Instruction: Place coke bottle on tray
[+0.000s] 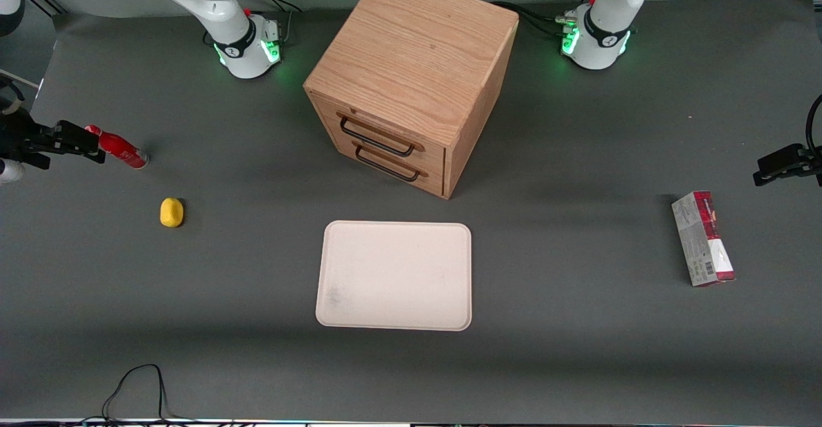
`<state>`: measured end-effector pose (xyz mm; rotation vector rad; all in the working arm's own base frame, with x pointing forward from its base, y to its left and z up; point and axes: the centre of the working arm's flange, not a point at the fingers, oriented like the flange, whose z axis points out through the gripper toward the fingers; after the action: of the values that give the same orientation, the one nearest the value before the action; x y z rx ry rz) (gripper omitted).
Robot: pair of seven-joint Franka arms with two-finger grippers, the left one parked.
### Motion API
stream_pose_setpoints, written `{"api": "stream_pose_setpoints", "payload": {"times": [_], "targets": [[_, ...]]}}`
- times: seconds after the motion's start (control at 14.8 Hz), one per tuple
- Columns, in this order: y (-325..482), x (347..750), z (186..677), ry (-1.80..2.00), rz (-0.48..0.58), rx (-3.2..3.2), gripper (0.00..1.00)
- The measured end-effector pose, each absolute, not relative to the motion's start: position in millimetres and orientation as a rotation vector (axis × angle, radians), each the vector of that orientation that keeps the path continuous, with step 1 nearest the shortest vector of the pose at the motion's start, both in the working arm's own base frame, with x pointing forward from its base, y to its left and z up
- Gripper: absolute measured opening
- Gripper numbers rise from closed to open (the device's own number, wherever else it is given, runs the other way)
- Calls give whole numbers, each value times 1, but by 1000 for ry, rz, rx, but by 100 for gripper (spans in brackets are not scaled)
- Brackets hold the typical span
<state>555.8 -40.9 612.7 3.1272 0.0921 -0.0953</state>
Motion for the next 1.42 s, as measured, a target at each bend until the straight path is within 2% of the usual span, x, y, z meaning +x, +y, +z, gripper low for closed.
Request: {"api": "stream_pose_setpoints", "payload": {"times": [0.34, 0.61, 0.95, 1.42], "targets": [[-95, 516, 640, 23, -92, 3144, 100], [-158, 449, 645, -30, -71, 3170, 100], [-179, 369, 629, -3, -1, 3149, 100], [-281, 319, 589, 148, 71, 3163, 100]]}}
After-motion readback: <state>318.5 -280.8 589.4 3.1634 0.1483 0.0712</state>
